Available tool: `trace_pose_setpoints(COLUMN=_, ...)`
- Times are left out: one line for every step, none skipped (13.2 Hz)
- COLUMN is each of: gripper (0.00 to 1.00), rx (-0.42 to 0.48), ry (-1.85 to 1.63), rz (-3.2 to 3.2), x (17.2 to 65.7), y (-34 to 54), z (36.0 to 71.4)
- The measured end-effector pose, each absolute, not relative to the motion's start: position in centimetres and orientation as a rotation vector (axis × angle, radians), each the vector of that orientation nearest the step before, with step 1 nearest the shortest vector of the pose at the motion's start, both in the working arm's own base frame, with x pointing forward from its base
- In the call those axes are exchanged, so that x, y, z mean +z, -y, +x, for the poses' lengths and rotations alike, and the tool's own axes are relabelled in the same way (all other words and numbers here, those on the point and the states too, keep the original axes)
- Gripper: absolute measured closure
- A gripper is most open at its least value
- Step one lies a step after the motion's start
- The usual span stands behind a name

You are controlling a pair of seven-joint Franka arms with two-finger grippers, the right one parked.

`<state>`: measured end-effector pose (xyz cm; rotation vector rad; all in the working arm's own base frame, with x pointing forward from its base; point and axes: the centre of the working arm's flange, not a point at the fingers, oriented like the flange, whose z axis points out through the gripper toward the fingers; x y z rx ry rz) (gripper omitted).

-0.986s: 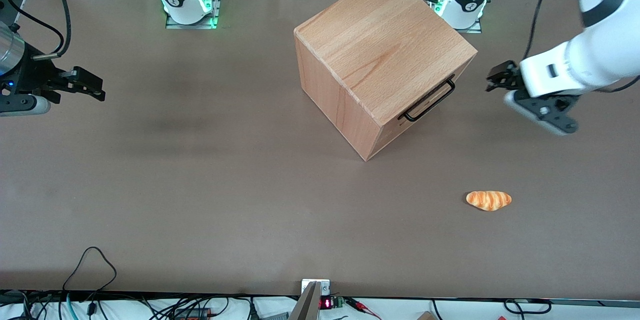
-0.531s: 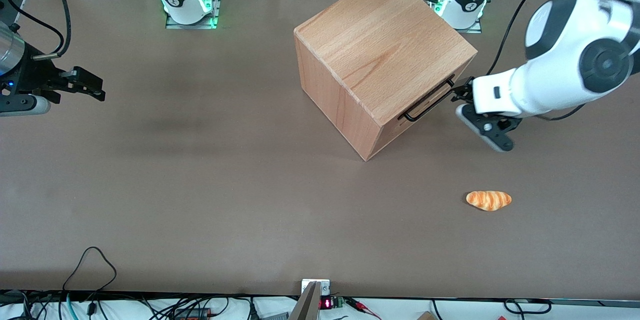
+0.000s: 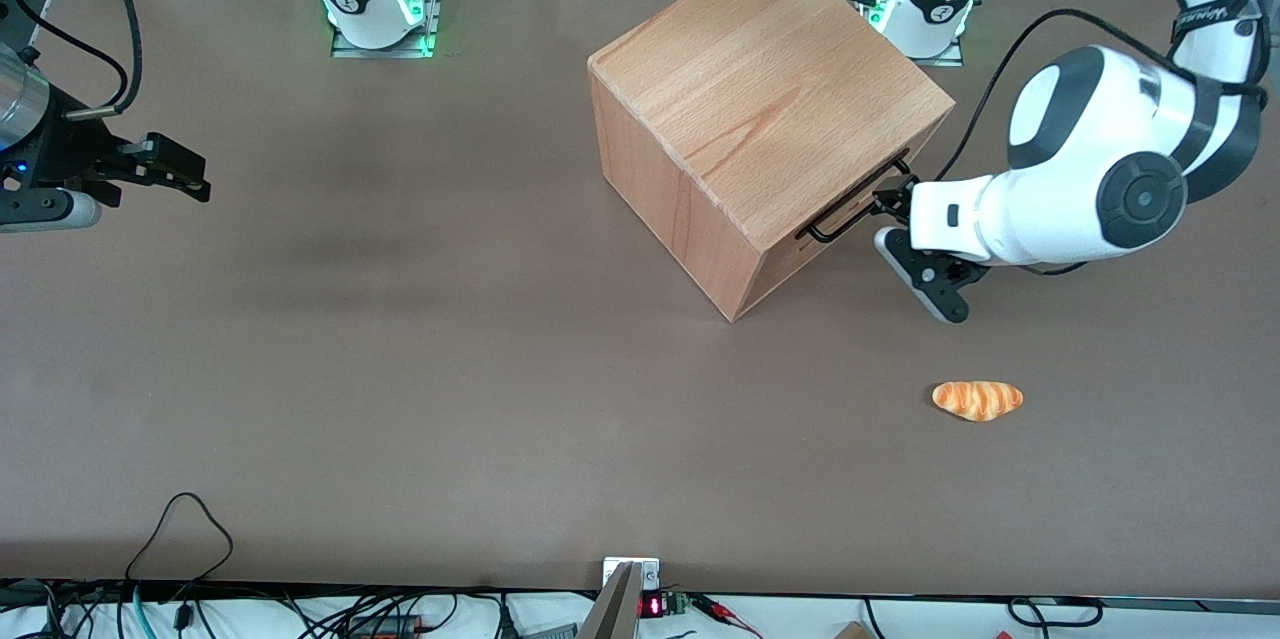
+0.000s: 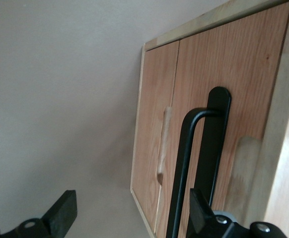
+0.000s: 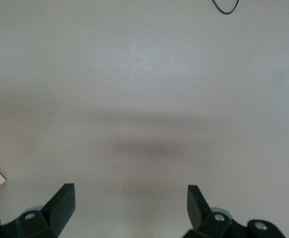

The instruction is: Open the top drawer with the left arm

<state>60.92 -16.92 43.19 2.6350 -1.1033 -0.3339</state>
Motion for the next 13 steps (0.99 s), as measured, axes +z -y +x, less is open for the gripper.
trace_pose_setpoints(gripper=0.0, rx=-0.339, ry=1.112, rz=2.624, x=42.6, y=17.3, z=60.9)
trace_pose_setpoints(gripper=0.0, rx=-0.346, ry=1.129, rz=2.608, x=42.0, y=17.6, z=61.0)
trace_pose_setpoints(gripper=0.0, rx=-0.355, ry=1.153, rz=2.589, x=41.4, y=17.7, z=60.9)
trace_pose_setpoints(gripper=0.0, rx=-0.366, ry=1.173, rz=2.574, x=40.7, y=17.7, z=60.8)
trace_pose_setpoints(gripper=0.0, rx=-0.374, ry=1.184, rz=2.563, x=40.3, y=17.7, z=60.7)
trace_pose_setpoints(gripper=0.0, rx=-0.376, ry=1.193, rz=2.556, x=40.1, y=17.7, z=60.7)
trace_pose_setpoints(gripper=0.0, rx=-0.375, ry=1.203, rz=2.548, x=39.9, y=17.8, z=60.7)
trace_pose_setpoints(gripper=0.0, rx=-0.379, ry=1.207, rz=2.543, x=39.7, y=17.8, z=60.7)
trace_pose_setpoints(gripper=0.0, rx=-0.385, ry=1.211, rz=2.537, x=39.4, y=17.9, z=60.7)
trace_pose_setpoints(gripper=0.0, rx=-0.39, ry=1.218, rz=2.529, x=39.0, y=17.9, z=60.6)
trace_pose_setpoints(gripper=0.0, rx=-0.394, ry=1.224, rz=2.522, x=38.7, y=17.9, z=60.6)
trace_pose_setpoints(gripper=0.0, rx=-0.4, ry=1.228, rz=2.516, x=38.4, y=17.9, z=60.6)
trace_pose_setpoints(gripper=0.0, rx=-0.401, ry=1.233, rz=2.509, x=38.1, y=18.0, z=60.6)
